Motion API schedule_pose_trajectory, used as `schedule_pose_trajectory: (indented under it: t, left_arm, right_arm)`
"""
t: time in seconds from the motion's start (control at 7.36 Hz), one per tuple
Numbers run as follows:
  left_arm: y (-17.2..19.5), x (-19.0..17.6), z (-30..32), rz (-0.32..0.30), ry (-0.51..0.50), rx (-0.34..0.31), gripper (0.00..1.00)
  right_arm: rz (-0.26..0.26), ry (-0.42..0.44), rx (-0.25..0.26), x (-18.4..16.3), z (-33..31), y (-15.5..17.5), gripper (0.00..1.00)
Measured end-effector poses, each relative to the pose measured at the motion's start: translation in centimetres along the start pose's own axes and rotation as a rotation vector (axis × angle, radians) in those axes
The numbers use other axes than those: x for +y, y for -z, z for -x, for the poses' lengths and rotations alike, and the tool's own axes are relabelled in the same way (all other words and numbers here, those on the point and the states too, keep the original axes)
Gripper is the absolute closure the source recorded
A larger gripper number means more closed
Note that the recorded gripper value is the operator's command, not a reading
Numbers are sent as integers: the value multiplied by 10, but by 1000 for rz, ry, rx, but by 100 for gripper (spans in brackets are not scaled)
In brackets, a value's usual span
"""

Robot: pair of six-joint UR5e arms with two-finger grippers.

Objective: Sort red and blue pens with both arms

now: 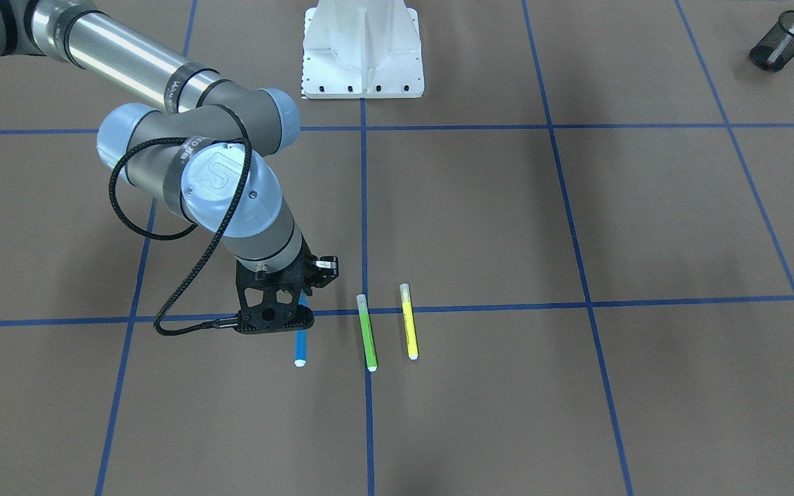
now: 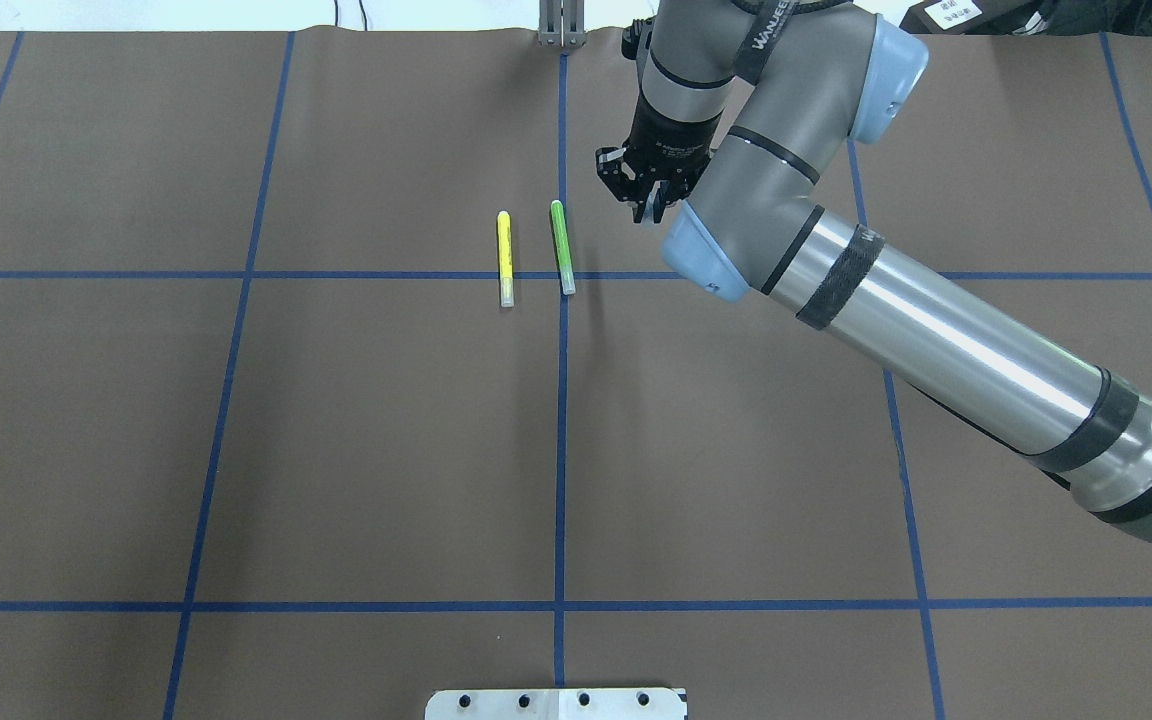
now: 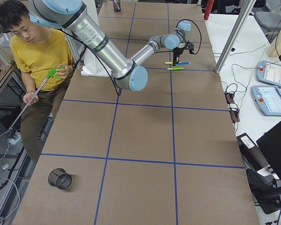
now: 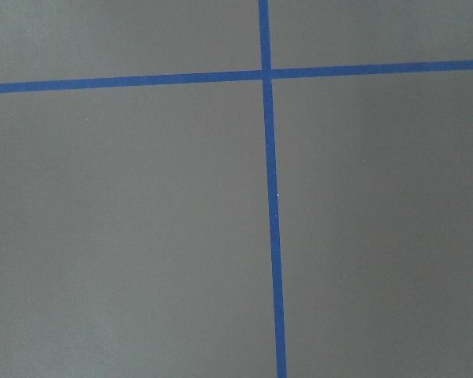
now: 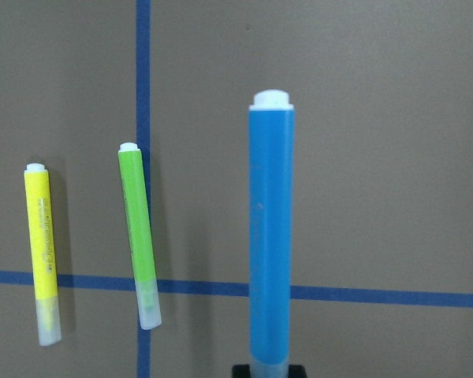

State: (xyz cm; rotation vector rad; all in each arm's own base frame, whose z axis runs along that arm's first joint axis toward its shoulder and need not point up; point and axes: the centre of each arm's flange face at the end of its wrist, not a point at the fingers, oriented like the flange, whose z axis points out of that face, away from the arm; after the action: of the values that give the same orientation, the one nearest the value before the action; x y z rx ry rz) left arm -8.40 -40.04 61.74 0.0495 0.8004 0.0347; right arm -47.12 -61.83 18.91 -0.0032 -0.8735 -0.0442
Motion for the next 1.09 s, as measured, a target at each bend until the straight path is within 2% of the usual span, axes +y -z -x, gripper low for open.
schedule_pose_trajectory:
  t: [0.27,0.54,1.09]
  left_arm:
    - [0,0,0,-1,-3,0,0]
    - [0,0,0,-1,-5,0,0]
    - [1,0,-1,-2,-9,0,0]
  right_arm:
    - [-10,49,-57,14,-29,25,100]
    - [-23,160,-81,39,-70,41,100]
    - [-48,184,-102,65,-153,77,100]
